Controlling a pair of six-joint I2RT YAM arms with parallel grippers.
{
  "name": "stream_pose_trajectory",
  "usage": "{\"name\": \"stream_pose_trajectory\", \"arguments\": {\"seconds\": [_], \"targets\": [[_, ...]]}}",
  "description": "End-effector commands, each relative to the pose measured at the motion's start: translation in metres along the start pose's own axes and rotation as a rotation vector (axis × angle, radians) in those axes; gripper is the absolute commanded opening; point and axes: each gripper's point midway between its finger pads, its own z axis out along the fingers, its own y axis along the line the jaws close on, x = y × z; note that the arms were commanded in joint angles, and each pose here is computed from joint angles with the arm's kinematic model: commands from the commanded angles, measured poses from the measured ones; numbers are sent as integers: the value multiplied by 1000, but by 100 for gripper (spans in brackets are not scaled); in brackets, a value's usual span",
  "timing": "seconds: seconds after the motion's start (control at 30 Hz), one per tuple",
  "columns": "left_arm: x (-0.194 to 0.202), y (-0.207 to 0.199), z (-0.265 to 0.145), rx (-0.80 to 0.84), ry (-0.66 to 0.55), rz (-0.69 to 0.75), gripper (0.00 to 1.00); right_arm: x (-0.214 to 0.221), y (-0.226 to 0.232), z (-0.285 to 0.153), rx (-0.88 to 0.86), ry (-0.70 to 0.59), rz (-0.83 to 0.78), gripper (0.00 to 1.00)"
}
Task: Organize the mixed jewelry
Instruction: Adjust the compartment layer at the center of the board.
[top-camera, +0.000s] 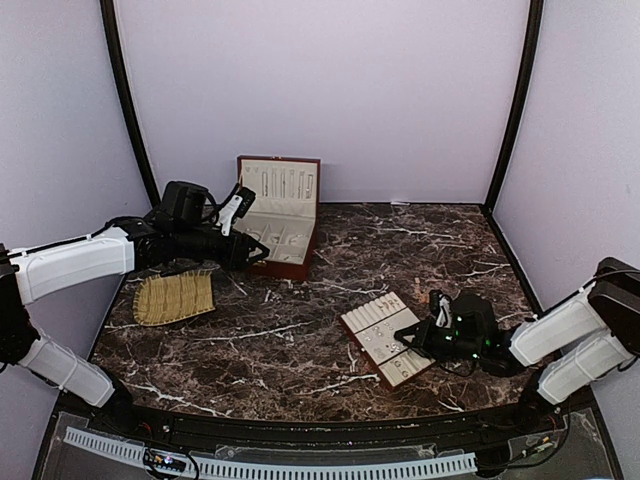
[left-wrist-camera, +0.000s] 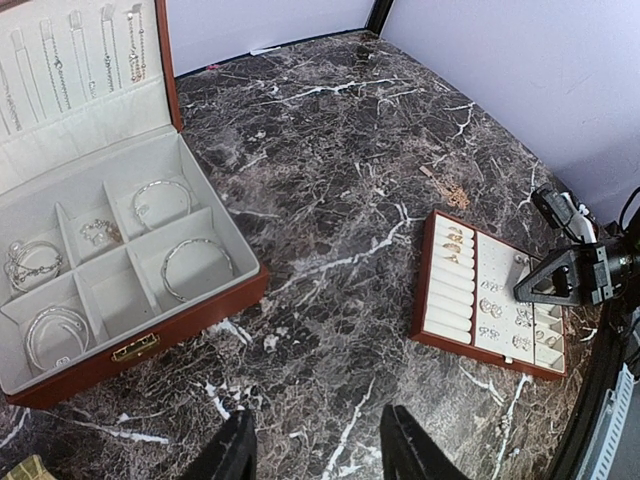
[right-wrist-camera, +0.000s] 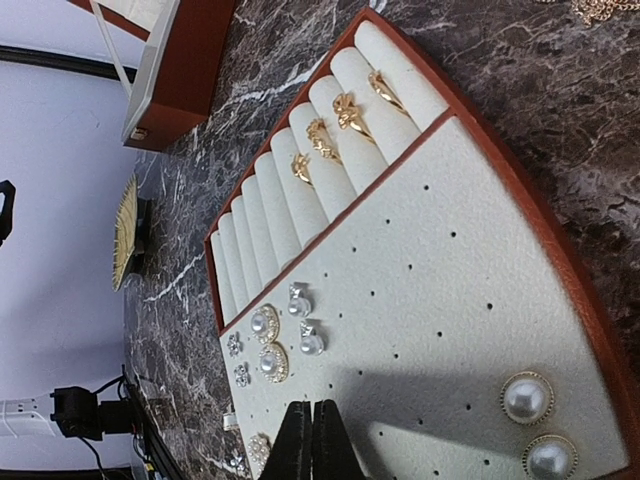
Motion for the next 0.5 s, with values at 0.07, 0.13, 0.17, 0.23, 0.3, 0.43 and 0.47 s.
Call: {"name": "stream_pose_trajectory", "arguments": {"seconds": [0.07,0.13,0.17,0.23,0.3,0.43,0.47], "targets": [[-5,-3,-5,18,-23,18,45,-4,-13,-5,42,-31,13,0],[-6,-3,-5,18,-25,19,45,-4,-13,-5,42,-31,12,0],[-5,-3,-5,18,-23,20,45,-4,-13,-5,41,-33,12,0],[-6,-3,-5,18,-25,22,45,-4,-14,-6,43,-35,13,0],[-5,-3,-5,19,-23,20,45,-5,-14,-7,47,-38,16,0],[-6,-3,-5,18,-23,20,45,-6,-16,-9,52,-48,18,0],[-6,-3,-5,18,-24,19,45,-6,-16,-10,52,-51,17,0]]}}
